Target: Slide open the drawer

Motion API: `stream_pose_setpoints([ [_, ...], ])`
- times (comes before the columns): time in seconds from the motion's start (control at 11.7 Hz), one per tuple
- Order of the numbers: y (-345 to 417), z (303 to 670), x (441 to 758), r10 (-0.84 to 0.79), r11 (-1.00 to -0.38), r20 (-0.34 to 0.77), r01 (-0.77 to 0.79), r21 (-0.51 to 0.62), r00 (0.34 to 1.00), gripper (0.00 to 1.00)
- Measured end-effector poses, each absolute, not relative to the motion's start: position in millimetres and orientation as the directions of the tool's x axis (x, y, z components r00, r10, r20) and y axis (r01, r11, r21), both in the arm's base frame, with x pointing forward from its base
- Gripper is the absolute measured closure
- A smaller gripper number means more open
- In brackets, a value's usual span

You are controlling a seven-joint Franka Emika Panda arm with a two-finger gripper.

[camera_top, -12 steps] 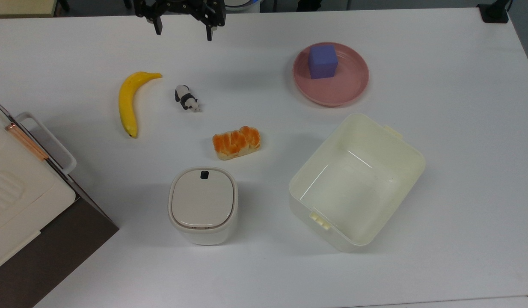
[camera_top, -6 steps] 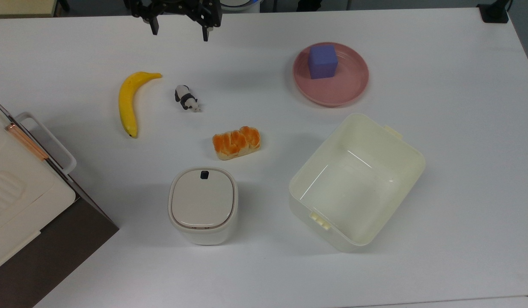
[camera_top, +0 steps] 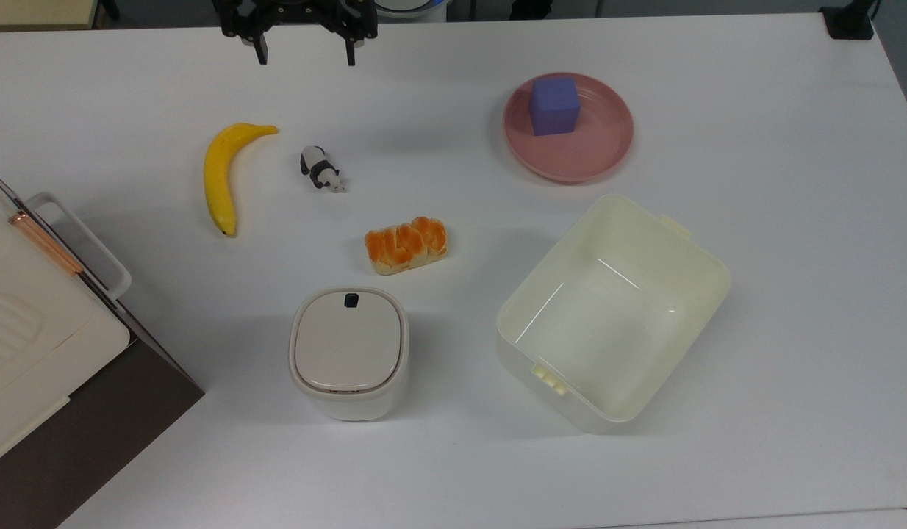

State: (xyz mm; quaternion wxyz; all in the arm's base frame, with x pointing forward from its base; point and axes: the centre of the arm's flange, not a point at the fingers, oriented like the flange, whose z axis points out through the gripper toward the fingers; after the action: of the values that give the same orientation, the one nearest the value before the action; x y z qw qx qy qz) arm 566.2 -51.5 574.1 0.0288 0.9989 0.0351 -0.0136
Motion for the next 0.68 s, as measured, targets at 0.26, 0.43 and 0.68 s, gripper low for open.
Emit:
stream_pose_setpoints([
  [0.26,-49,573,565,0.208,-0.976,-0.052,0.211,0.047,0.977,0.0],
  [0.43,-44,571,563,0.306,-0.95,-0.073,0.309,0.035,0.949,0.0],
  [0.68,-39,570,562,0.469,-0.881,-0.087,0.472,0.016,0.879,0.0],
])
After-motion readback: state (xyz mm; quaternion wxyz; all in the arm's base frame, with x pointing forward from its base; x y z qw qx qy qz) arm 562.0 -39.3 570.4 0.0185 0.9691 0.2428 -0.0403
